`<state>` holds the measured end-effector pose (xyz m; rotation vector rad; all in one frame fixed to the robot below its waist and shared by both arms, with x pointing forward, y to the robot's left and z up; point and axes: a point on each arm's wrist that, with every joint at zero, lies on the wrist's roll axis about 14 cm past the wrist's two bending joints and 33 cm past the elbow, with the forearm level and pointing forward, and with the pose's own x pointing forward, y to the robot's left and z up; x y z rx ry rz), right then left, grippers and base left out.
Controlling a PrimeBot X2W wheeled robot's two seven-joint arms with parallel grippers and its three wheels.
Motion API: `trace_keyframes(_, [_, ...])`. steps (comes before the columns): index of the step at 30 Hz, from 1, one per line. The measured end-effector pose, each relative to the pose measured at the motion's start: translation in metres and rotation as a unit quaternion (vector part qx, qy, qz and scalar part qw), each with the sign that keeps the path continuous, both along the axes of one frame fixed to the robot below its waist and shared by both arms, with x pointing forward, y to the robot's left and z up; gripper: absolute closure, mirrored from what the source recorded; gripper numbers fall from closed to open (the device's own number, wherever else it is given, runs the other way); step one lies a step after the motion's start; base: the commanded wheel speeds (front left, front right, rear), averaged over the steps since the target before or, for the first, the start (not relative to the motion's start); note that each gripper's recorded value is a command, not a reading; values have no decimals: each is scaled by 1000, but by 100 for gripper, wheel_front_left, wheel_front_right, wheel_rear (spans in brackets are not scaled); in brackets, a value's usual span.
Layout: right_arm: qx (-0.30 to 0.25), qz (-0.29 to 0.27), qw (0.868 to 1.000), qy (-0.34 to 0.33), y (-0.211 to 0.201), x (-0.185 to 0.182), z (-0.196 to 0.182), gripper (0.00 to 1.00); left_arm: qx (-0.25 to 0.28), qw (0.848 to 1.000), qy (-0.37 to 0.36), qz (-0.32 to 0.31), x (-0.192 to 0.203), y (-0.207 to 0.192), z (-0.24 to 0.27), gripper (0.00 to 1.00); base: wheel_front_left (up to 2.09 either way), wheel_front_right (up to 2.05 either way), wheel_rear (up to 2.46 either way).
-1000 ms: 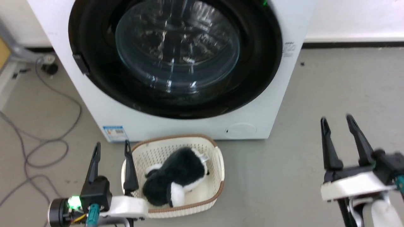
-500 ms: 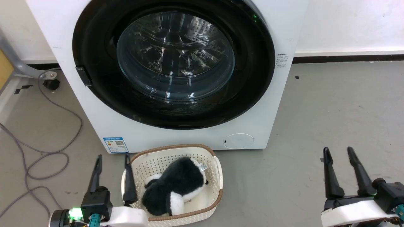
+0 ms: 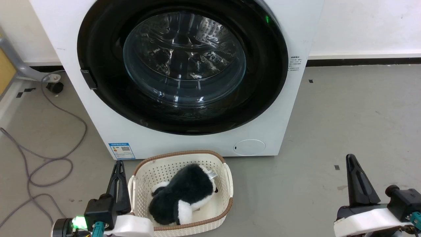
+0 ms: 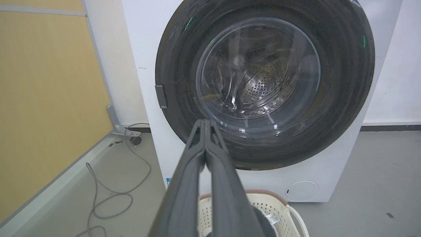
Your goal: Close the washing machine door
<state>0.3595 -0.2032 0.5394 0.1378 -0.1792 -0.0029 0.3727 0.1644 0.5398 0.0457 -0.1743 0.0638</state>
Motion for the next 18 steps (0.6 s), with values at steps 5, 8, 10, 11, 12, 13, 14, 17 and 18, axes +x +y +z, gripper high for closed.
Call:
trace_keyframes(5, [-5,3,1000,4,2,1,-1,100,-1,1000,4,-1,0,1,-1,100,0,0,0])
trace_keyframes(8, [-9,5,1000,7,3,1,-1,100,-1,1000,8,-3,0,1,-2,100,0,0,0])
trace_keyframes(10, [-12,7,1000,7,4,2,-1,100,-1,1000,8,-3,0,1,-2,100,0,0,0])
trace_keyframes(11, [-13,7,1000,9,5,2,-1,100,-2,1000,10,-5,0,1,-2,100,0,0,0])
trace_keyframes(12, [-13,8,1000,11,5,2,-2,100,-2,1000,11,-5,0,1,-2,100,0,0,0])
trace_keyframes(13, [-13,9,1000,11,5,2,-2,100,-2,1000,11,-5,0,1,-2,100,0,0,0])
trace_keyframes(14, [-14,9,1000,12,6,2,-2,100,-2,1000,12,-4,0,2,-2,100,0,0,0])
trace_keyframes(17, [-15,11,1000,14,7,3,-2,100,-3,1000,15,-6,0,2,-3,100,0,0,0])
trace_keyframes(18, [-16,12,1000,15,7,3,-2,100,-3,1000,15,-6,0,2,-3,100,0,0,0])
